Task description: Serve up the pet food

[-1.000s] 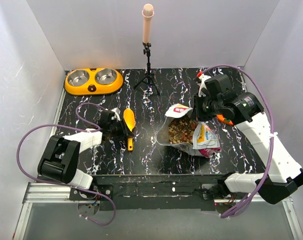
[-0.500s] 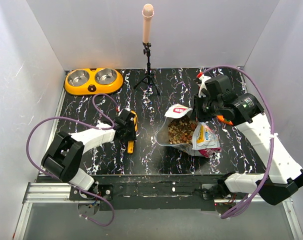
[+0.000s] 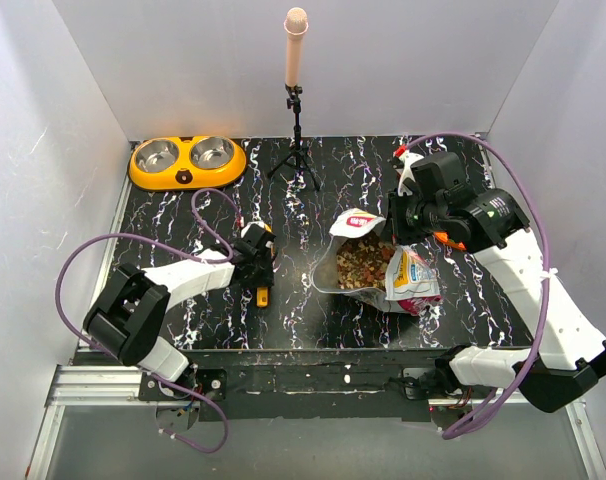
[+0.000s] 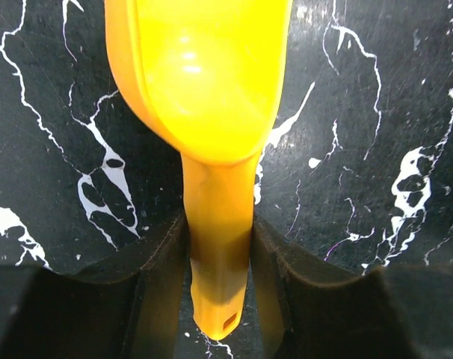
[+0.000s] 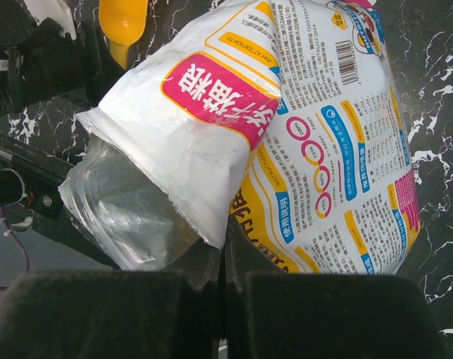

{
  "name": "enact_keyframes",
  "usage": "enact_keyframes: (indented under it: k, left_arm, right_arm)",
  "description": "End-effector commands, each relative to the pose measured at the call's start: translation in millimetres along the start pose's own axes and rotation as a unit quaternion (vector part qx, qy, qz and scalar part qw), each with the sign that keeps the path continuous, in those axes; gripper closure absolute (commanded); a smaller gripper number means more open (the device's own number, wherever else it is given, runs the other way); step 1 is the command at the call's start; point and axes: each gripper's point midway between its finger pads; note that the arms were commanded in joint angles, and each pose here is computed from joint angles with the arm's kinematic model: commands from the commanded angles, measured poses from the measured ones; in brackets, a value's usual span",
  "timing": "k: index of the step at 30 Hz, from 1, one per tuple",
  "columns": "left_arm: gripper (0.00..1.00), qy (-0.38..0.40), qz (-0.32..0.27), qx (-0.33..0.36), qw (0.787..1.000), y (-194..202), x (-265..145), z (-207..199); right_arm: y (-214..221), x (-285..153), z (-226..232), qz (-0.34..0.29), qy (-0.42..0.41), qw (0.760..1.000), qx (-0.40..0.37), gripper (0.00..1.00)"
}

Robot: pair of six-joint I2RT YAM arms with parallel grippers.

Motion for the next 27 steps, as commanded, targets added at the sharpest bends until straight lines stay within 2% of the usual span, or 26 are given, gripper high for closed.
enact_keyframes:
  k: [1, 5, 7, 12, 18, 21, 27]
  left_arm:
    - [0.67, -0.021, -0.036, 0.011, 0.999, -12, -13, -3]
    - [0.84, -0.079, -0.052, 0.032, 0.995, -10, -17, 2]
    - [0.85, -0.109, -0.056, 0.045, 0.991, -7, -19, 6]
    - [0.74, -0.133, -0.045, 0.058, 0.988, 1, -16, 3]
    - [0.59, -0.121, -0.029, 0.062, 0.990, 7, -14, -6]
    - [0.52, -0.091, -0.034, 0.053, 0.994, 7, -16, -12]
    - [0.51, -0.071, -0.036, 0.051, 0.995, 8, -16, -16]
  right_arm:
    - [-41, -30, 24, -0.108, -0.054, 0.993, 0.000, 0.99]
    - [-41, -31, 24, -0.108, -0.055, 0.993, -0.002, 0.99]
    - [-41, -32, 25, -0.110, -0.056, 0.992, -0.004, 0.99]
    - [-39, -32, 24, -0.113, -0.056, 0.992, -0.003, 0.99]
    - [-38, -29, 27, -0.108, -0.066, 0.992, -0.005, 0.99]
    - [-40, -29, 29, -0.108, -0.069, 0.992, -0.007, 0.99]
    - [-38, -27, 27, -0.105, -0.066, 0.992, -0.008, 0.99]
Point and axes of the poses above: each gripper's point midway between its finger pads, its own x axis out along the fingers, its own z axis along the line the jaws close on, y = z × x, and after that the axes turned 12 degrees about -x, right-handed
